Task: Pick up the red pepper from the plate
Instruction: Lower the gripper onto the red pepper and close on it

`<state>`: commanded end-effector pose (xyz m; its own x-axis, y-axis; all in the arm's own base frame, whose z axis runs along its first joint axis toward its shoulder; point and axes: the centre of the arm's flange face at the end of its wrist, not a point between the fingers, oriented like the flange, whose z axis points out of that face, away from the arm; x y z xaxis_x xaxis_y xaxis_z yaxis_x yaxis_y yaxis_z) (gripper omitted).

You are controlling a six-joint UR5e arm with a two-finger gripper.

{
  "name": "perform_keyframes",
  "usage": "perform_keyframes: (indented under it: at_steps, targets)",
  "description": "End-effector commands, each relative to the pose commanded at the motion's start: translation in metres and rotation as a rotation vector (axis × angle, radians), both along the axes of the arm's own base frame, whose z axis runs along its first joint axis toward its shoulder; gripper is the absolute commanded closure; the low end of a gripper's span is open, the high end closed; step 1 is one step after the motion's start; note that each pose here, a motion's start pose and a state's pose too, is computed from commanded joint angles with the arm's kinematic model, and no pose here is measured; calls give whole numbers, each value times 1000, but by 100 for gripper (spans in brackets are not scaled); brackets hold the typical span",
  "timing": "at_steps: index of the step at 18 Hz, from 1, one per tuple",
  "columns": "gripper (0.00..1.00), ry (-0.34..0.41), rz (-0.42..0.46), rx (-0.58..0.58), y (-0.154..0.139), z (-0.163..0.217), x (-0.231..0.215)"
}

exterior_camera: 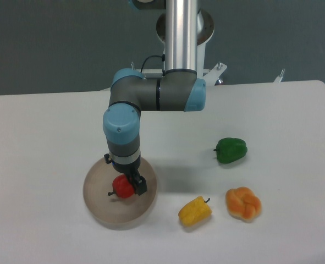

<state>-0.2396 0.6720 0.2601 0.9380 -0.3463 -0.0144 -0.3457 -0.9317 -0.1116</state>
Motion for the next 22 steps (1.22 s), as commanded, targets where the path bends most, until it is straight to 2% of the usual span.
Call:
perform_keyframes:
  at_steps: [6,11,19,20,22]
  targets:
    - [0,-13,46,-11,-2,-9,3]
    - [0,-6,64,8,8,-22,12]
    - [0,-10,55,-1,10,-32,13]
    - [7,-10,55,-1,10,-32,13]
    - [34,-24,56,8,11,-30,12]
